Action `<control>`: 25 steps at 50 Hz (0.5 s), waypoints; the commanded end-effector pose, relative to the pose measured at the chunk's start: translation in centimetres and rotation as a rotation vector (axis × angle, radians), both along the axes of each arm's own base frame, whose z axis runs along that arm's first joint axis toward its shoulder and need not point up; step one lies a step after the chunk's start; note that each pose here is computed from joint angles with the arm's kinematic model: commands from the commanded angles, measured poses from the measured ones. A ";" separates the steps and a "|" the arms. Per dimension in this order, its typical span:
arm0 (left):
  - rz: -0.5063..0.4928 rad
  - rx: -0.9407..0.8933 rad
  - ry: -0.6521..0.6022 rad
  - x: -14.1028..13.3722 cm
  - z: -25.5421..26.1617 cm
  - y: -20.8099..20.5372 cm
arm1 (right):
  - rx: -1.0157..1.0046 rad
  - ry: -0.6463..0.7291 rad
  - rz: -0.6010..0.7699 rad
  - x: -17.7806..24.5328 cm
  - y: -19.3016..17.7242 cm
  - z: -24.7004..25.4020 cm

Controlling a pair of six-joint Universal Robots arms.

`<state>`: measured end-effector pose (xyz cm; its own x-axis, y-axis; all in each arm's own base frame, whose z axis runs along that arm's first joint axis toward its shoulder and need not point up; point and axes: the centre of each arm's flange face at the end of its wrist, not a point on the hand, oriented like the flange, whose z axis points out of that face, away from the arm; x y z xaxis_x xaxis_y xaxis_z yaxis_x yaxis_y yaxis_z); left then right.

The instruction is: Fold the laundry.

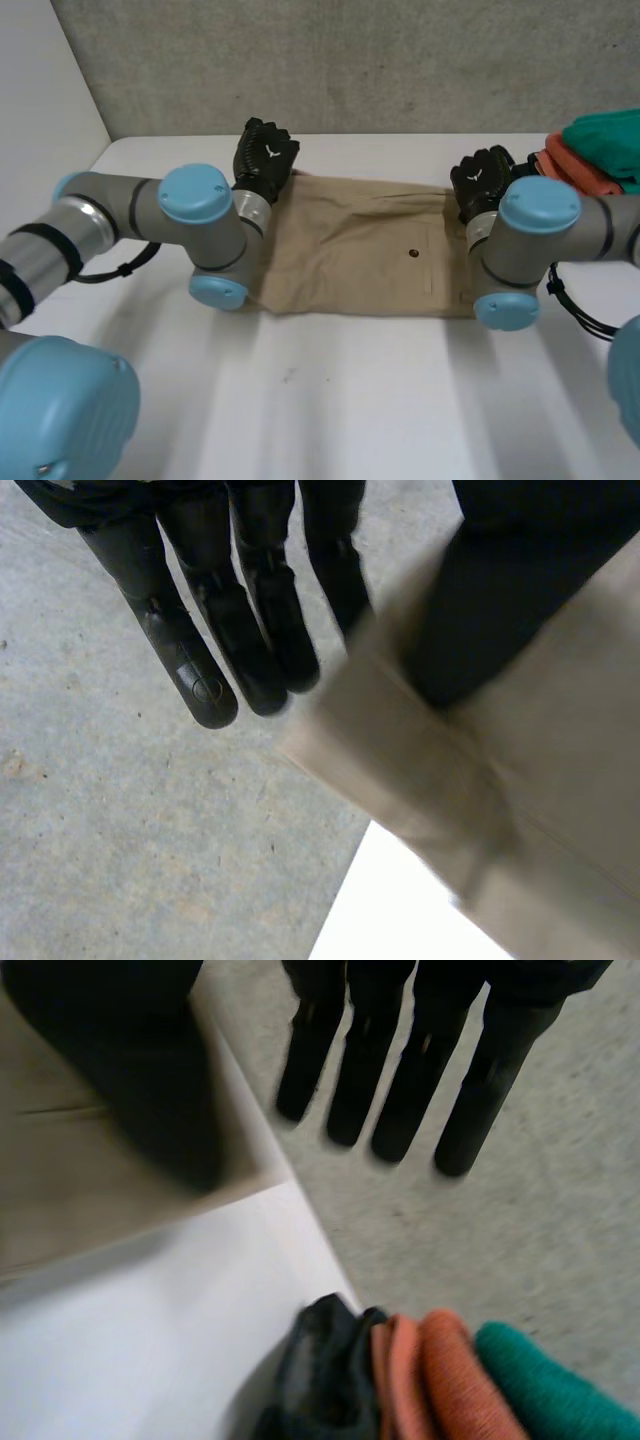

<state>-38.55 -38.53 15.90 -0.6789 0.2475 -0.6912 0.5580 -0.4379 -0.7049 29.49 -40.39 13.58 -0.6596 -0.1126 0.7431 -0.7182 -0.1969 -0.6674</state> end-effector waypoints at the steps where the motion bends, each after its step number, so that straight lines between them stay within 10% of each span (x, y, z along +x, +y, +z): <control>1: -0.061 -0.048 0.053 -2.5 -0.2 2.1 | -0.098 0.045 0.027 1.2 0.3 -0.3; 12: -0.136 -0.092 0.261 -0.7 11.4 7.7 | -0.011 -0.178 0.108 -1.2 6.1 11.3; 25: -0.277 0.234 0.307 3.0 11.7 14.7 | 0.647 -0.378 0.049 -5.0 11.2 6.5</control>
<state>-36.87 -26.21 29.21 -0.7988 0.4293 -0.4214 0.1910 -0.4833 -0.8544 25.34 -30.78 22.60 -0.8250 -0.3995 0.3998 -0.4748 0.1061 -0.8737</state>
